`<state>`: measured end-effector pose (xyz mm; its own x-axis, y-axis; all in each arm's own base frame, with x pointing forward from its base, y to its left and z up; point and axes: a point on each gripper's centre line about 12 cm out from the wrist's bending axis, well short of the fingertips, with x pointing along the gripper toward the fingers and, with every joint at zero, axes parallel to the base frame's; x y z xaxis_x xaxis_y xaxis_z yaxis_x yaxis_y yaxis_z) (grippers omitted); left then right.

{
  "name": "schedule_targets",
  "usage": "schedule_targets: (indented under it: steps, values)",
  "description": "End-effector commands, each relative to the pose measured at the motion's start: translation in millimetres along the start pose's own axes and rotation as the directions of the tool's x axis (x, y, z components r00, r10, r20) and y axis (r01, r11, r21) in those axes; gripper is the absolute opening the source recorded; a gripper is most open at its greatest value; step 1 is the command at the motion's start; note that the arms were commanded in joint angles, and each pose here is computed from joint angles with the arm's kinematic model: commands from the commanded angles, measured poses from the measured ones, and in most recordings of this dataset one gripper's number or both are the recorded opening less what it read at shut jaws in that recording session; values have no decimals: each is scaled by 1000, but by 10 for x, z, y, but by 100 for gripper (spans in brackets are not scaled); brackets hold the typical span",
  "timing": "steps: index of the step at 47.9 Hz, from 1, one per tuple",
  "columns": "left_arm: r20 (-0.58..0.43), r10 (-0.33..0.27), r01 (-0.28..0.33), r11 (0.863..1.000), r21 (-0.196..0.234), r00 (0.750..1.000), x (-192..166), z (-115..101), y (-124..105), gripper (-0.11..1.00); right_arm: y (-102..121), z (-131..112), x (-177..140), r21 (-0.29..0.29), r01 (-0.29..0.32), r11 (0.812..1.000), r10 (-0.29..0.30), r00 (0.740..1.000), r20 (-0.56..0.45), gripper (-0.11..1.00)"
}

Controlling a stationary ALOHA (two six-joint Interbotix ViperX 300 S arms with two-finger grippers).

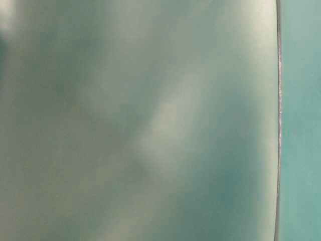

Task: Move the cup toward the block with left arm.
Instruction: 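Lift the cup and carry it right toward the tape square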

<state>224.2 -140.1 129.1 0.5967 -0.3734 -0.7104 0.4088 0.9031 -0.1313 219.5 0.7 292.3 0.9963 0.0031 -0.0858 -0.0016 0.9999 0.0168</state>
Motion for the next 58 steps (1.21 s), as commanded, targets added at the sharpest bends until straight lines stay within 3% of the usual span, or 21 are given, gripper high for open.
schedule_targets:
  steps: [1, 9, 13, 18, 25, 31, 47, 58]
  values:
    - [73, 25, -24, 1000, -20, 997, -71, 262, 93, 69, 6, 131, 16, 1, -2, 1000, 2, 999, 32, 0]
    - [115, 123, -116, 991, -66, 986, -226, 609, 424, 69, 6, 141, 13, 1, -2, 1000, 2, 999, 35, 0]
    - [137, 175, -160, 981, -111, 975, -313, 761, 607, 70, 6, 141, 13, 0, -2, 1000, 2, 999, 35, 0]
    - [157, 241, -214, 961, -172, 958, -399, 901, 857, 69, 6, 135, 13, 0, -2, 1000, 2, 999, 34, 0]
    - [166, 332, -284, 924, -256, 929, -474, 1020, 1227, 69, 6, 147, 14, 0, -2, 1000, 2, 999, 37, 0]
    - [155, 380, -323, 897, -300, 912, -479, 1119, 1468, 69, 6, 147, 14, -2, -2, 1000, 2, 999, 37, 0]
    - [-30, 406, -392, 858, -333, 914, -267, 1460, 1935, 69, 3, 179, 15, -2, -1, 1000, 1, 999, 44, 0]
    - [-15, 429, -409, 851, -329, 903, -175, 1753, 2193, 69, 7, 192, 16, -3, -2, 1000, 3, 999, 47, 0]
